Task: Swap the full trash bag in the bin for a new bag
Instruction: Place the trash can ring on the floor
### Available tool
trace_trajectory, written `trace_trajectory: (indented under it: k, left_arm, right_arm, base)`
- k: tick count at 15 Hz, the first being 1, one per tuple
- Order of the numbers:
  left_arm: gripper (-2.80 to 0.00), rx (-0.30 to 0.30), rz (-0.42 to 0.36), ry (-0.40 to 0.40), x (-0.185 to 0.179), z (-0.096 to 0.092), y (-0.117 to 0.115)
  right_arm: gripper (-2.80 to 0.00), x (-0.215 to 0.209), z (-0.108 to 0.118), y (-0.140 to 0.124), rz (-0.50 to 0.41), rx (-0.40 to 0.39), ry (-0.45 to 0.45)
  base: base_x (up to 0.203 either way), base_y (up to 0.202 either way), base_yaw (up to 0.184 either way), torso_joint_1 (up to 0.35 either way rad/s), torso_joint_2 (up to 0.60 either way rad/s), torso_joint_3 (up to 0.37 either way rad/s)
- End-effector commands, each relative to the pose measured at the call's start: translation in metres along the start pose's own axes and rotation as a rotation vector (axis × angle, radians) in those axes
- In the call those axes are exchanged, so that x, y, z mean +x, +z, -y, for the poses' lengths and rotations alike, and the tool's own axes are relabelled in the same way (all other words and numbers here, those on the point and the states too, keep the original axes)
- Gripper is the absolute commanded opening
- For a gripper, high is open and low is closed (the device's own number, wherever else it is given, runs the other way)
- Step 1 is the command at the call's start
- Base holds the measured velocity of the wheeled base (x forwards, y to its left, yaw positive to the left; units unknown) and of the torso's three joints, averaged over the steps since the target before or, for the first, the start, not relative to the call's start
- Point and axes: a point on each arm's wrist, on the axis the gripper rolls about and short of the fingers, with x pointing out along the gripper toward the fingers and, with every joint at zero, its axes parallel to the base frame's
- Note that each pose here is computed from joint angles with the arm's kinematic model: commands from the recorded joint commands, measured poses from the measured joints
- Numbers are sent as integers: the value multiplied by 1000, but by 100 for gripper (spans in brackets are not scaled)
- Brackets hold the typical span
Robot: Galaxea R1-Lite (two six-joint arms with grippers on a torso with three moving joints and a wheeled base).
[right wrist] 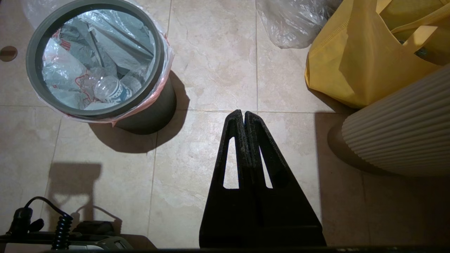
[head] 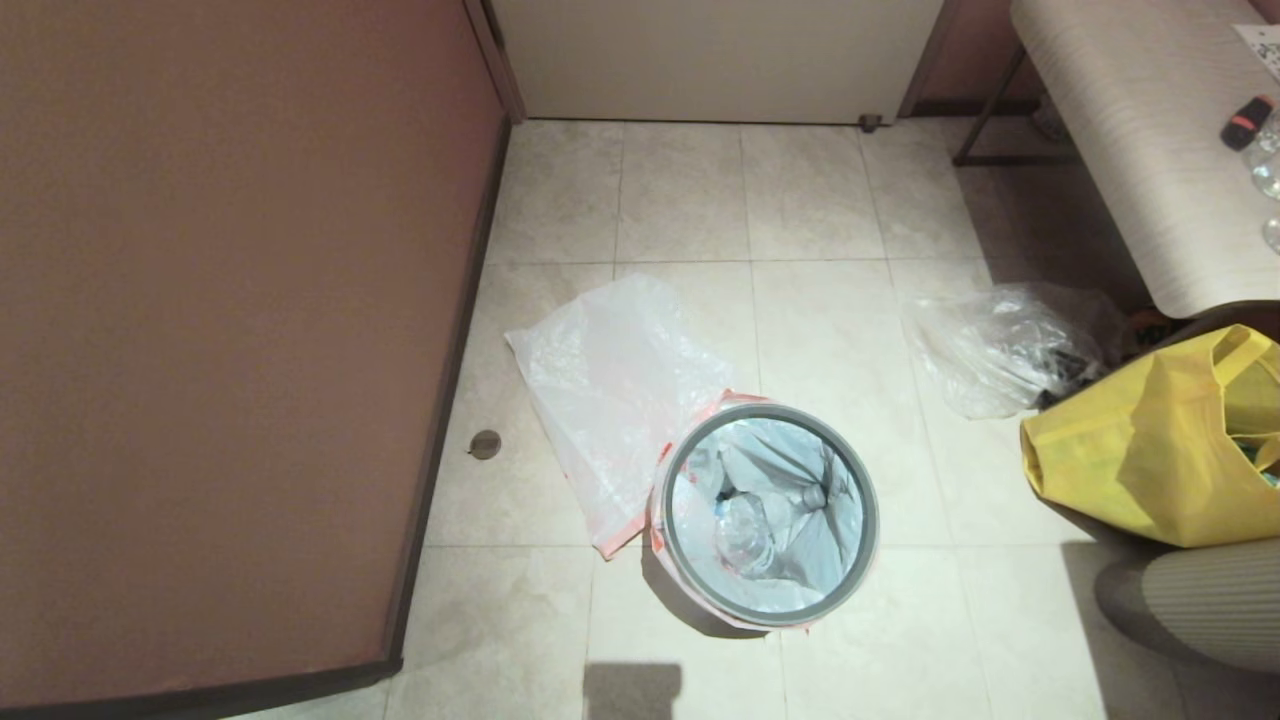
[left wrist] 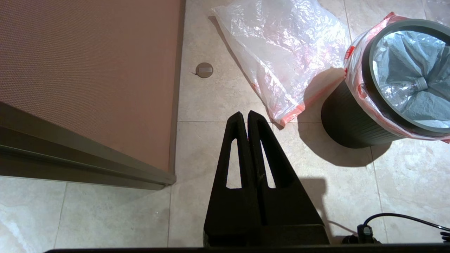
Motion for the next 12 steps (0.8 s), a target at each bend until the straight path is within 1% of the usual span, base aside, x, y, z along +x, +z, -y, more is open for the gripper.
trace_trajectory:
  k: [1,8,9,10,12]
  left_arm:
    - [-280,0,1,2,0,0,0]
    - [-280,0,1,2,0,0,0]
    - [-280,0,1,0,0,0,0]
    - [-280,1,1,2,0,0,0]
    - [-280,0,1,1,0,0,0]
  right_arm:
    - [-280,0,0,0,0,0,1]
    - [-280,0,0,0,-6,-2,0]
    - [-280,-1,0,0,-10,-22,-1]
    - [-280,-2,0,2,-18,-54,-1]
    - [-280,-6,0,20,-15,-63,3]
  base:
    - [0,0,0,0,0,0]
    - [0,0,0,0,0,0]
    - [0,0,0,0,0,0]
    - [0,0,0,0,0,0]
    - [0,0,0,0,0,0]
